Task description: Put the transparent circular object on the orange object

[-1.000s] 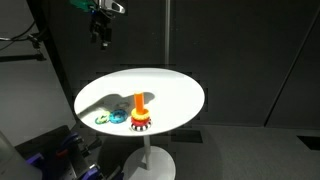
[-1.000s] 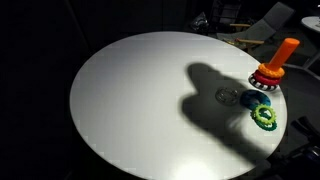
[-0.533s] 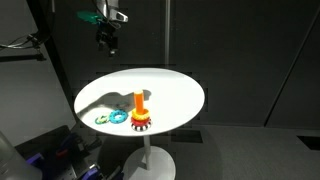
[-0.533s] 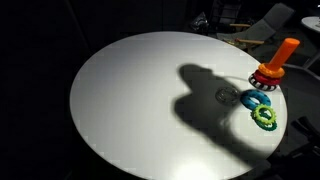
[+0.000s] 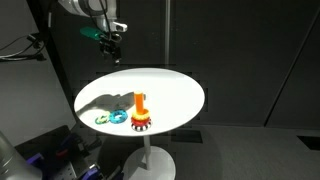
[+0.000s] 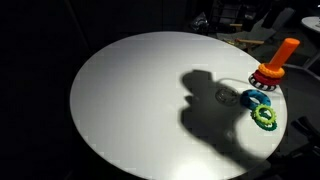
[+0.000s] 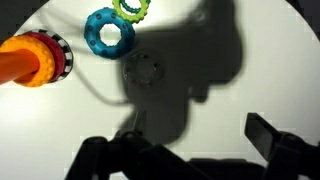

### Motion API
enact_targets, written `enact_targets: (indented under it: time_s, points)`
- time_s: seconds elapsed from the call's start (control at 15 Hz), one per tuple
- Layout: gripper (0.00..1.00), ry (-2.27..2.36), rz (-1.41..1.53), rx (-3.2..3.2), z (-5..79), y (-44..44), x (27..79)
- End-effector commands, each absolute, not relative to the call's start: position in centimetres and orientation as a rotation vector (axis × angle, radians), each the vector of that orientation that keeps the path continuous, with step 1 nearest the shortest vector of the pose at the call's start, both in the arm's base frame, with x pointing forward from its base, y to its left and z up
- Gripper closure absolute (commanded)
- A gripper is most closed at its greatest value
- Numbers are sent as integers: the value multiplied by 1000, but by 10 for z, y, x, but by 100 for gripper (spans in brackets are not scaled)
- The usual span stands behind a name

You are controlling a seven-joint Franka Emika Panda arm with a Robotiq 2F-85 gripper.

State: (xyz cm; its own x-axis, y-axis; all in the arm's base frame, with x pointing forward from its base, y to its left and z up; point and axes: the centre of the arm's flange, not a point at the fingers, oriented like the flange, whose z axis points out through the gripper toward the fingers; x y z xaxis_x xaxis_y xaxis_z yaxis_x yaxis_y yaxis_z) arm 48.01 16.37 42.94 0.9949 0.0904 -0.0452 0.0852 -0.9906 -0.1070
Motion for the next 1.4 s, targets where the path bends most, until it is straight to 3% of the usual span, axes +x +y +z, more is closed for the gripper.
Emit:
enact_targets:
  time_s: [0.0, 0.6, 1.33]
  points:
    - [0, -132, 77, -3034, 428, 163, 480]
    - [0, -134, 68, -3029, 428, 164, 480]
    - [0, -367, 193, -3057, 362, 158, 460]
